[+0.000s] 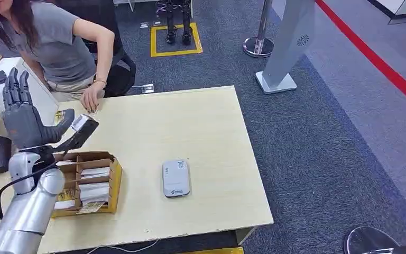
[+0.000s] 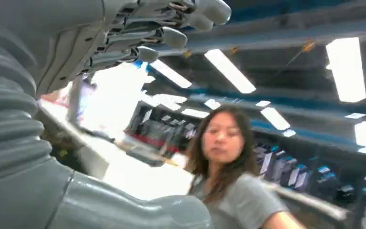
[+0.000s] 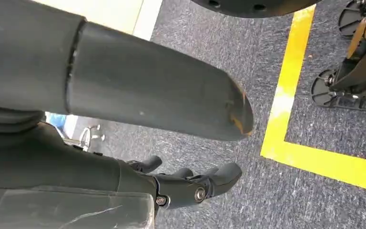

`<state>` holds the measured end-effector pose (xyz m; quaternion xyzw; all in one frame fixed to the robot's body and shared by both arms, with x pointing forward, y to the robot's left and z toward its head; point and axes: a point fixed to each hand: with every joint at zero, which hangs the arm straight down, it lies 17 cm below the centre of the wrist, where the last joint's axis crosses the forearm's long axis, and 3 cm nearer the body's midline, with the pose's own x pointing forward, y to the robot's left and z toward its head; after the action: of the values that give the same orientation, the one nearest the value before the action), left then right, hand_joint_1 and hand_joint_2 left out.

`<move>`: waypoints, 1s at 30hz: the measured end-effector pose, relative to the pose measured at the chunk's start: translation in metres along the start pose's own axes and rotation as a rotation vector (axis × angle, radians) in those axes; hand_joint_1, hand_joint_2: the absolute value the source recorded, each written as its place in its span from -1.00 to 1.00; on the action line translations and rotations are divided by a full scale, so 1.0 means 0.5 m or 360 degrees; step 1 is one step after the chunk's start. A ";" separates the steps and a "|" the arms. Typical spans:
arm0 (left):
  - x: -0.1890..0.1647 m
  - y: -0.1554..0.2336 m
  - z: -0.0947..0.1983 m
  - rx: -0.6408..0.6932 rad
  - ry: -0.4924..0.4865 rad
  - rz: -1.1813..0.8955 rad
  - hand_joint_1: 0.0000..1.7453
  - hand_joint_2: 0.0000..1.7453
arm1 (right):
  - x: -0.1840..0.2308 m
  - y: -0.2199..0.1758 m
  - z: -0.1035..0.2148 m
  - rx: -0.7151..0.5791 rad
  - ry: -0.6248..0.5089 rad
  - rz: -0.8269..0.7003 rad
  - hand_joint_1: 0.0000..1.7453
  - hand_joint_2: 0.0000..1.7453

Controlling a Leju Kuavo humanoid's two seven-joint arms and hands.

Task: Pass the card to the sensor for recognition and then transmit it.

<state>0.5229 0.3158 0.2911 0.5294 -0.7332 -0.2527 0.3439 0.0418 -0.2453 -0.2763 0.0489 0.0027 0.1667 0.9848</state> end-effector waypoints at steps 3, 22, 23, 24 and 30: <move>0.039 0.038 0.053 0.0054 -0.0072 -0.0007 -1.00 1.00 | -0.002 0.001 -0.001 0.0000 -0.0002 -0.0037 -1.00 -1.00; -0.003 0.368 0.368 0.0175 -0.0165 -0.0771 -1.00 1.00 | -0.024 0.005 -0.005 -0.0013 0.0021 -0.0223 -1.00 -1.00; -0.012 0.377 0.374 0.0174 -0.0143 -0.0800 -1.00 1.00 | -0.024 0.005 -0.005 -0.0013 0.0020 -0.0225 -1.00 -1.00; -0.021 0.384 0.381 0.0168 -0.0121 -0.0834 -1.00 1.00 | -0.024 0.005 -0.005 -0.0014 0.0019 -0.0227 -1.00 -1.00; -0.052 0.381 0.418 0.0075 -0.0041 -0.0984 -1.00 1.00 | -0.022 0.004 -0.005 -0.0019 0.0016 -0.0242 -1.00 -1.00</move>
<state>0.2522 0.4010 0.2921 0.7319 -0.5474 -0.3349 0.2291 0.0306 -0.2469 -0.2787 0.0417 0.0103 0.0917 0.9949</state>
